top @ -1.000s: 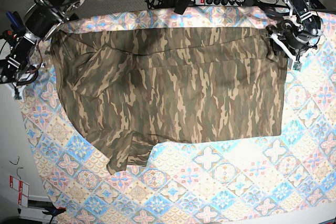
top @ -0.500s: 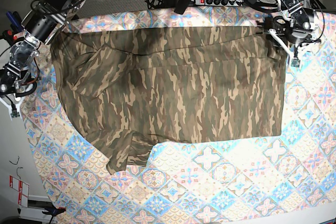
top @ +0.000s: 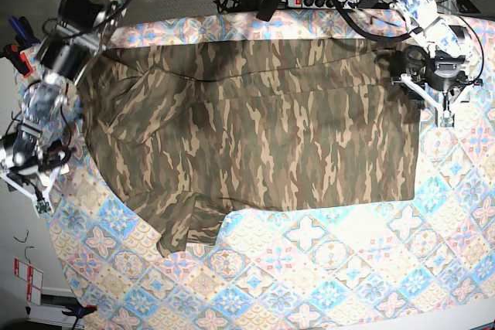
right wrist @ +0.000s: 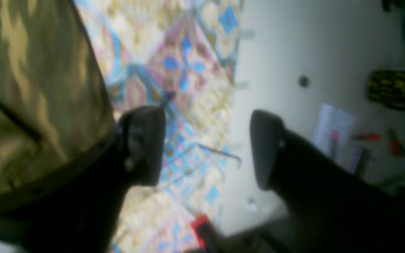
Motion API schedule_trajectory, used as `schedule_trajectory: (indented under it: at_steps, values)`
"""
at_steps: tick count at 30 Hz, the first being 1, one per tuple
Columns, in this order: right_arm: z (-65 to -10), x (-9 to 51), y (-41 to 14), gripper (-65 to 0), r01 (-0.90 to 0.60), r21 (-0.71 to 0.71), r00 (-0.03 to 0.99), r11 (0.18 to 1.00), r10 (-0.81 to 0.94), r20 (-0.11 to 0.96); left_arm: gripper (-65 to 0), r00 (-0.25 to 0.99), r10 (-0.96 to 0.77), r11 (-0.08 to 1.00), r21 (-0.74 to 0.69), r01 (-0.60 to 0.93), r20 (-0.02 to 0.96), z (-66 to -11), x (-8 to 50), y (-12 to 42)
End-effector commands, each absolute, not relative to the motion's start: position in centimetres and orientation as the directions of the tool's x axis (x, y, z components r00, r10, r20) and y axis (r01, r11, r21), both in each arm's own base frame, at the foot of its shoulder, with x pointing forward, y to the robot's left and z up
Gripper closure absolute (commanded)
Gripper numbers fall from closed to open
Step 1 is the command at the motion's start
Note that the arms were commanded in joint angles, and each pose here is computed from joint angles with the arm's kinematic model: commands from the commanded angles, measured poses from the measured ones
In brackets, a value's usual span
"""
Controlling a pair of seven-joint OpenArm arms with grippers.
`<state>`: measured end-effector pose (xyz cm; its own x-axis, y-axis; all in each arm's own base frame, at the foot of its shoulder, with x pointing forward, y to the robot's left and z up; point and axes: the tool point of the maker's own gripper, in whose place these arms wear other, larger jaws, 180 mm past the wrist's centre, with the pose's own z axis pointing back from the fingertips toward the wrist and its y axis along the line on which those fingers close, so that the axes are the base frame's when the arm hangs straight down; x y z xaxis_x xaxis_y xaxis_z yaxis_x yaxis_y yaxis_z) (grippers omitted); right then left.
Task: Fold the T-shirt properly
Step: 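Release the shirt and move both grippers to its side edges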
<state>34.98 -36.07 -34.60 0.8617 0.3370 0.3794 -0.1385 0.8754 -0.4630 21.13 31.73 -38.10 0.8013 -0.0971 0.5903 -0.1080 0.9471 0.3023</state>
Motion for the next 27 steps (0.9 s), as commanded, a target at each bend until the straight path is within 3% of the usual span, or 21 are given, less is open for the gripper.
schedule_trajectory:
  at_steps: [1, 11, 20, 24, 27]
  values:
    - [-33.0, 37.0, -36.4, -38.2, -0.116, -0.460, 0.840, 0.880, 0.334, 0.427, -33.7, 0.774, -0.105, 0.944, 0.308, -0.119, 0.624, -37.1, 22.1, 31.9]
    - [-37.8, 44.3, -29.9, -38.2, -0.248, -0.184, 0.776, 0.951, 0.308, 0.551, -33.7, 0.771, -0.105, 0.944, 0.307, -0.121, 0.627, -37.0, 22.3, 31.9]
    - [-42.9, 44.6, -25.0, -38.2, -0.269, 0.120, 0.736, 0.956, 0.124, 0.665, -33.7, 0.775, -0.118, 0.939, 0.324, -0.117, 0.620, -36.9, 23.1, 33.7]
    - [-43.5, 44.6, -28.2, -38.2, -0.139, 0.084, 0.711, 0.987, 0.041, 0.702, -33.7, 0.798, -0.119, 0.938, 0.331, -0.105, 0.591, -37.8, 22.9, 35.2]
    - [-44.0, 44.1, -28.6, -38.2, -0.125, 0.088, 0.719, 0.988, 0.029, 0.694, -33.7, 0.795, -0.111, 0.943, 0.316, -0.105, 0.596, -38.1, 23.6, 35.4]
